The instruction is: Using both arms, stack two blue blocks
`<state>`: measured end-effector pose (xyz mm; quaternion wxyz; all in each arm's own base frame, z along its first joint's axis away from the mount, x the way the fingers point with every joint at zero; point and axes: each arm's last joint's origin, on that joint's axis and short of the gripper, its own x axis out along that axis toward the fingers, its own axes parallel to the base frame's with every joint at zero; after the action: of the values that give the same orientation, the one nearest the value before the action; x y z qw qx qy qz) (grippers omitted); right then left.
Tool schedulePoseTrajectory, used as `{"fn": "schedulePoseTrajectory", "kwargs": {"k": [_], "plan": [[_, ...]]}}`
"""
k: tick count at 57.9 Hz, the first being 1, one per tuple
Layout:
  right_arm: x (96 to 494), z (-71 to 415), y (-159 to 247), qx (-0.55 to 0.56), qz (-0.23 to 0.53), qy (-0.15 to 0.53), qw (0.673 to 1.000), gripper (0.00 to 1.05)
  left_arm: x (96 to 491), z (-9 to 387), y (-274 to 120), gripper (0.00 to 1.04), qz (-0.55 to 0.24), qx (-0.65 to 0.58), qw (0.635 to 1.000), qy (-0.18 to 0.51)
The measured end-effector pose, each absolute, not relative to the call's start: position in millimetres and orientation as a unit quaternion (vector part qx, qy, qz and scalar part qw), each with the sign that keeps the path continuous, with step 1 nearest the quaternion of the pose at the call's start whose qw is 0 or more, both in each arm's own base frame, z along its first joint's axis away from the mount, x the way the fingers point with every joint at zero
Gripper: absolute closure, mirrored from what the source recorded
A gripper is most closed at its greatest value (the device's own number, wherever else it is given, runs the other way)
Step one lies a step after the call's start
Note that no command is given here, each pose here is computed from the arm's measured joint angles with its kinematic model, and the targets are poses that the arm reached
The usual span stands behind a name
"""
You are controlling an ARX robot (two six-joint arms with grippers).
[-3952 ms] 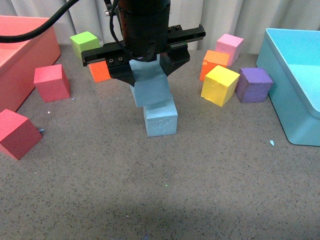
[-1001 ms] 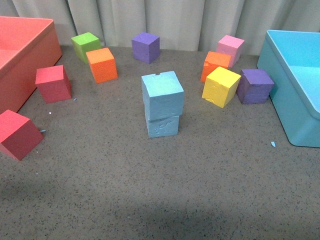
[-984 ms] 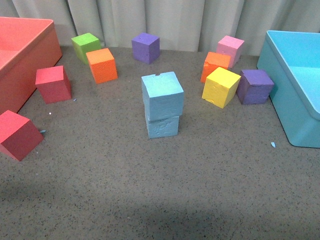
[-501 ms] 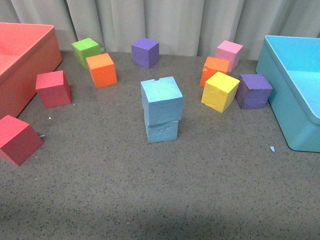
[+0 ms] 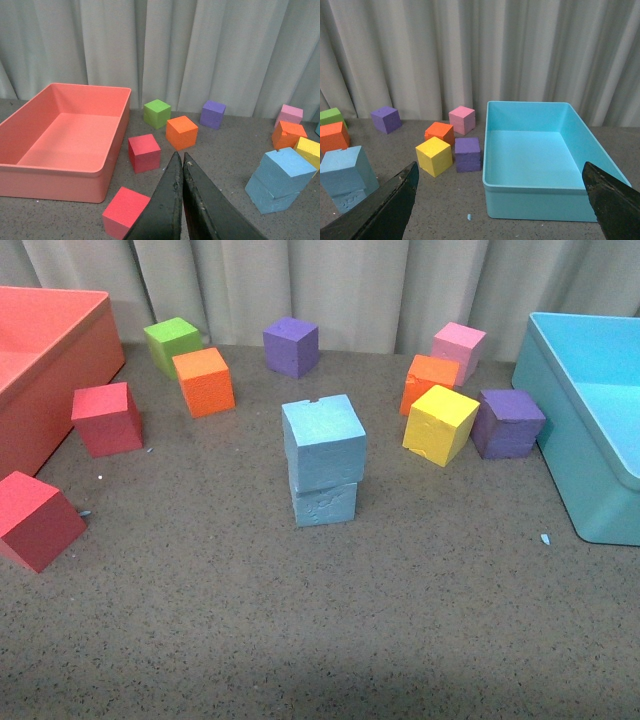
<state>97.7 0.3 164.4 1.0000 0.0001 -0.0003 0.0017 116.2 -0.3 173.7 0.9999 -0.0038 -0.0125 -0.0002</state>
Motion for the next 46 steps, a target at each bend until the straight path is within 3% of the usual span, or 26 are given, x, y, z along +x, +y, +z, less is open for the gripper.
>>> {"fn": "schedulePoseTrajectory", "kwargs": {"k": [41, 46], "plan": [[98, 164, 0, 0.0, 0.002, 0.0, 1.0, 0.09, 97, 170, 0, 1.01, 0.0, -0.004, 1.0, -0.008], [98, 164, 0, 0.0, 0.002, 0.0, 1.0, 0.09, 97, 170, 0, 0.86, 0.0, -0.004, 1.0, -0.008]]}}
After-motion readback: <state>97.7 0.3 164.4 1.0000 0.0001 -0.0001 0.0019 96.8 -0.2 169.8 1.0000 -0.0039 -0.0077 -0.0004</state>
